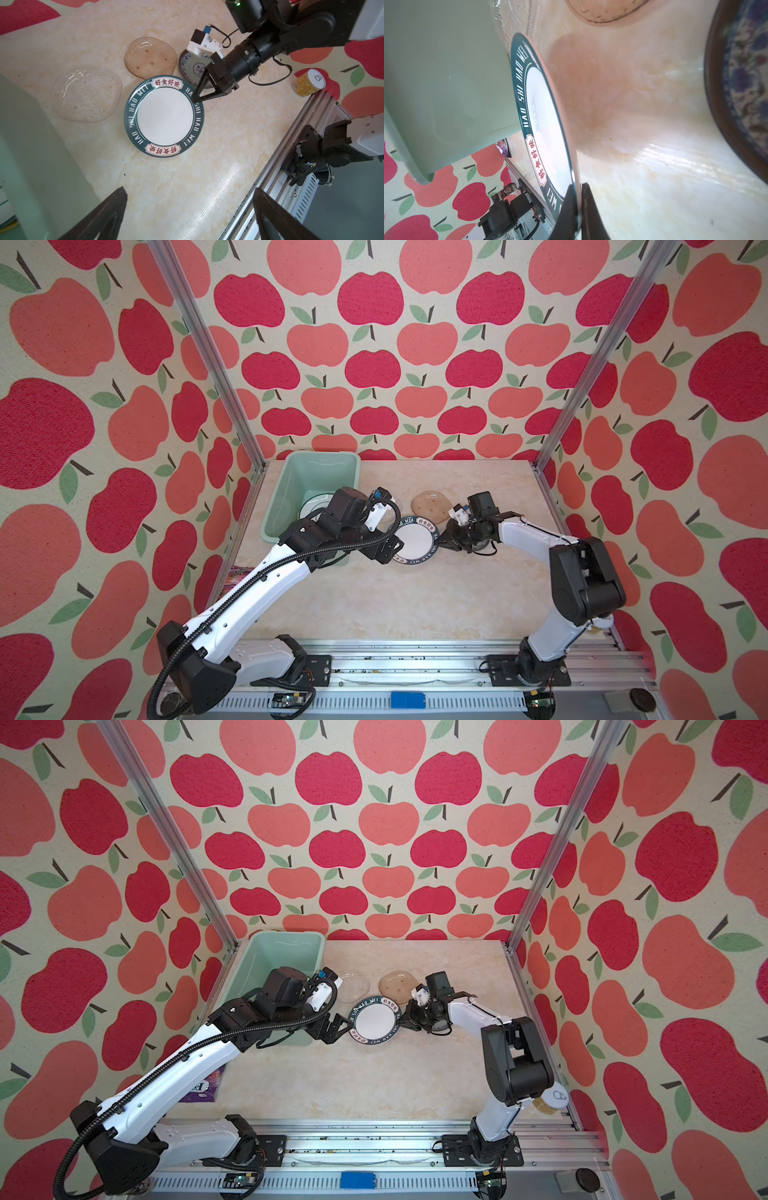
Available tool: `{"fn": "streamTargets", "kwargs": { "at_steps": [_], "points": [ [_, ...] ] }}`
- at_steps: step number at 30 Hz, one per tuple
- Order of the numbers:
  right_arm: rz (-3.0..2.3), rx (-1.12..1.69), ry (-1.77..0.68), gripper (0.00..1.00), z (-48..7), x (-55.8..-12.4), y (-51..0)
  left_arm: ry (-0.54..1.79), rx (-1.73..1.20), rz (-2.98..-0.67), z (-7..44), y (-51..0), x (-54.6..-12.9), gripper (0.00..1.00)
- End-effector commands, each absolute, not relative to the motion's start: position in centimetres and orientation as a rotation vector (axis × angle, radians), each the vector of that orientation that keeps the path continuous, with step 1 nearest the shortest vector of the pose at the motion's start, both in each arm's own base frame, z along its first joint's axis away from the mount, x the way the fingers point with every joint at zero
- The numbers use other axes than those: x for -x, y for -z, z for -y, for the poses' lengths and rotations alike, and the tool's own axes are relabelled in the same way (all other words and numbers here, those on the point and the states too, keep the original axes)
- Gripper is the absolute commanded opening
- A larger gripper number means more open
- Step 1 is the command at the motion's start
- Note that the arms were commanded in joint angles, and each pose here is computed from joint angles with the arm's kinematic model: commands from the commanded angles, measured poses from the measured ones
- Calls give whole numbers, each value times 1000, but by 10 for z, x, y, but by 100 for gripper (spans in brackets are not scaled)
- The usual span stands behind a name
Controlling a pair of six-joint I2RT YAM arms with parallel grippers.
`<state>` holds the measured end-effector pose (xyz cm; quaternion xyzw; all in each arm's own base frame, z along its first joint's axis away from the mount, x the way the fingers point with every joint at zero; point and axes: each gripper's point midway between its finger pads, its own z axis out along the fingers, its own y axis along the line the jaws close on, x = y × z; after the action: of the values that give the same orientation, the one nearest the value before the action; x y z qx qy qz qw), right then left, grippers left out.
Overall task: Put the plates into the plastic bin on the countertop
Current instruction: 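Tilt the HAO SHI HAO WEI plate upright with the right gripper while the left approaches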
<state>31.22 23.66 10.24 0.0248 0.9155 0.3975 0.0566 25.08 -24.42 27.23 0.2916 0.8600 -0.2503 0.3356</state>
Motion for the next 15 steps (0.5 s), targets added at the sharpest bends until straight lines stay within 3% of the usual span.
{"fn": "streamTargets", "kwargs": {
  "at_steps": [1, 15],
  "points": [
    [-2689, 0, -1199, 0, -230, -309, -149, 779, -592, -2233, 238, -291, -259, 95],
    [-2351, 166, -1321, 0, -237, -298, -304, 1169, -106, -2215, 196, -337, -293, 88]
  ]
}}
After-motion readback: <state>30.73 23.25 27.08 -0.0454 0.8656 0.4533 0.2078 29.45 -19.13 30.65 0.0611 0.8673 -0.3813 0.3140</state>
